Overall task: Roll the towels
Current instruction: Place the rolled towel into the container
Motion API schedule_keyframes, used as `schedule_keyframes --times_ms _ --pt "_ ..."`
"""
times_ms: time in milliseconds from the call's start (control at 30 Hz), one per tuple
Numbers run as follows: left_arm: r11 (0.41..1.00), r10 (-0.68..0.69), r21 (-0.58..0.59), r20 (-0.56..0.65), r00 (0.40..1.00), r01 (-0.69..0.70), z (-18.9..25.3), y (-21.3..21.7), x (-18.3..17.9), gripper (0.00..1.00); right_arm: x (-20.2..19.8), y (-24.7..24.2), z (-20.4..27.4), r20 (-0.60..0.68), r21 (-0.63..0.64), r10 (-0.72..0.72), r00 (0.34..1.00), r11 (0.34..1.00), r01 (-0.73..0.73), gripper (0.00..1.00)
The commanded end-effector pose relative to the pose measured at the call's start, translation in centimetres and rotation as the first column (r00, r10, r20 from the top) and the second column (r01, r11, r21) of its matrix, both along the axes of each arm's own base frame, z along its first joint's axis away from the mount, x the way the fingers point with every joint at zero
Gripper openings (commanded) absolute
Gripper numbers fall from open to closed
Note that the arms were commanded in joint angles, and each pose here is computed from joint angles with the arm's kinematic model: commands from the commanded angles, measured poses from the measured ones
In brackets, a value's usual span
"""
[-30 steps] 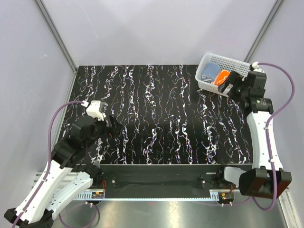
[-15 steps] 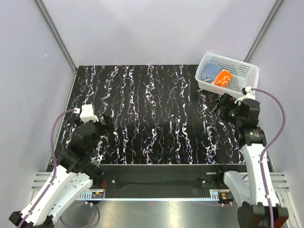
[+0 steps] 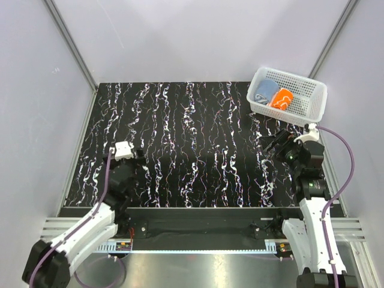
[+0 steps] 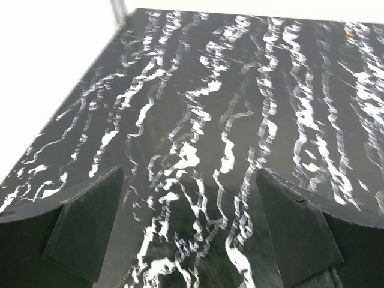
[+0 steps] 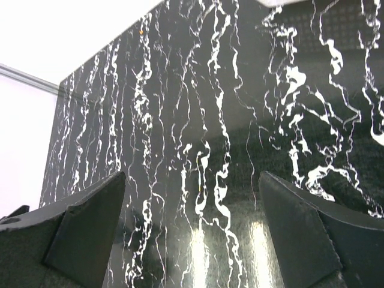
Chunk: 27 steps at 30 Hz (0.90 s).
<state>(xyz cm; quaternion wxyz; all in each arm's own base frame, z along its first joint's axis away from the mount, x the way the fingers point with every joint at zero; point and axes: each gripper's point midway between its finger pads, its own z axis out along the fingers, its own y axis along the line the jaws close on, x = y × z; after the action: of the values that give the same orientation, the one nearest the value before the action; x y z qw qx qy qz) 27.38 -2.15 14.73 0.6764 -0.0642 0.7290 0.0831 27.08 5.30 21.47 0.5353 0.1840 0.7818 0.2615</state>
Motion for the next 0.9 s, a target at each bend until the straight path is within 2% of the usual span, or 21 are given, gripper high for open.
schedule_keyframes --times_ms 0,100,133,200,233,267,300,333,367,400,433,467,500,567,633,700,800,867 --pt "0.992 0.110 -0.075 0.170 0.979 -0.099 2.7 1.8 1.3 0.99 1.1 -0.6 2.2 0.074 -0.017 -0.036 0.997 0.999 0.037 1.00" --pt "0.985 0.158 -0.092 0.134 0.978 -0.147 0.9 3.3 2.1 0.99 1.3 -0.6 1.8 0.041 -0.038 -0.020 0.999 0.999 0.021 1.00" --pt "0.983 0.163 -0.118 0.174 0.971 -0.144 1.5 3.3 2.3 0.99 1.3 -0.5 1.7 0.039 -0.045 -0.013 0.999 0.999 0.014 1.00" --pt "0.983 0.163 -0.110 0.154 0.975 -0.147 -0.1 3.8 2.5 0.98 1.2 -0.3 1.8 0.029 -0.051 0.004 1.000 0.999 -0.002 1.00" --pt "0.980 0.168 -0.139 0.208 0.964 -0.141 0.9 3.9 2.7 0.98 1.2 -0.3 1.8 0.026 -0.051 0.009 1.000 0.999 -0.007 1.00" --pt "0.981 0.174 -0.124 0.193 0.966 -0.152 0.3 4.1 3.0 0.99 1.1 -0.2 1.9 0.026 -0.050 0.013 1.000 0.999 -0.012 1.00" --pt "0.987 0.131 -0.118 0.204 0.970 -0.108 1.7 3.2 4.2 0.99 0.9 0.0 2.0 0.024 -0.047 0.020 1.000 0.999 -0.019 1.00" --pt "0.998 0.057 -0.048 0.112 0.992 -0.052 0.2 2.3 4.8 0.99 0.9 0.0 2.2 0.028 -0.044 0.020 0.999 0.999 -0.019 1.00" --pt "1.000 0.010 0.020 0.087 0.996 -0.012 -0.5 1.9 5.4 0.99 0.8 0.1 2.6 0.034 -0.040 0.024 0.999 0.999 -0.023 1.00" --pt "0.995 0.019 0.093 0.087 0.996 -0.027 -0.3 2.4 5.5 0.99 0.5 0.3 2.7 0.031 -0.038 0.034 0.999 0.999 -0.033 1.00" --pt "0.995 0.019 0.096 0.145 0.989 -0.033 0.8 2.5 5.7 0.99 0.5 0.3 2.9 0.030 -0.037 0.037 0.999 0.999 -0.036 1.00" --pt "0.996 0.027 0.080 0.128 0.991 -0.037 -0.5 2.9 6.0 0.99 0.3 0.4 2.9 0.023 -0.047 0.044 0.999 0.998 -0.043 1.00" --pt "0.996 0.051 0.062 0.193 0.980 -0.064 0.2 4.1 5.6 0.99 0.3 0.3 2.7 0.007 -0.057 0.046 0.999 0.997 -0.046 1.00" --pt "0.998 0.049 0.016 0.171 0.984 -0.052 -1.2 4.3 5.4 0.99 0.2 0.2 2.5 -0.016 -0.081 0.048 0.999 0.996 -0.049 1.00" --pt "0.998 0.018 0.049 0.170 0.985 -0.027 -0.9 4.2 6.2 0.99 0.3 0.1 2.2 -0.027 -0.085 0.047 0.999 0.995 -0.049 1.00" --pt "0.999 -0.005 0.041 0.113 0.994 0.000 -1.7 3.9 6.7 0.99 0.3 0.1 2.0 -0.030 -0.088 0.046 0.998 0.995 -0.049 1.00" --pt "0.999 0.004 0.034 0.123 0.992 -0.009 -1.2 4.1 7.4 0.99 0.3 0.0 1.8 -0.030 -0.091 0.041 0.999 0.995 -0.043 0.99" --pt "1.000 -0.006 0.027 0.088 0.996 0.003 -1.7 4.2 7.8 0.99 0.2 0.0 2.1 -0.020 -0.089 0.040 0.999 0.995 -0.041 1.00"
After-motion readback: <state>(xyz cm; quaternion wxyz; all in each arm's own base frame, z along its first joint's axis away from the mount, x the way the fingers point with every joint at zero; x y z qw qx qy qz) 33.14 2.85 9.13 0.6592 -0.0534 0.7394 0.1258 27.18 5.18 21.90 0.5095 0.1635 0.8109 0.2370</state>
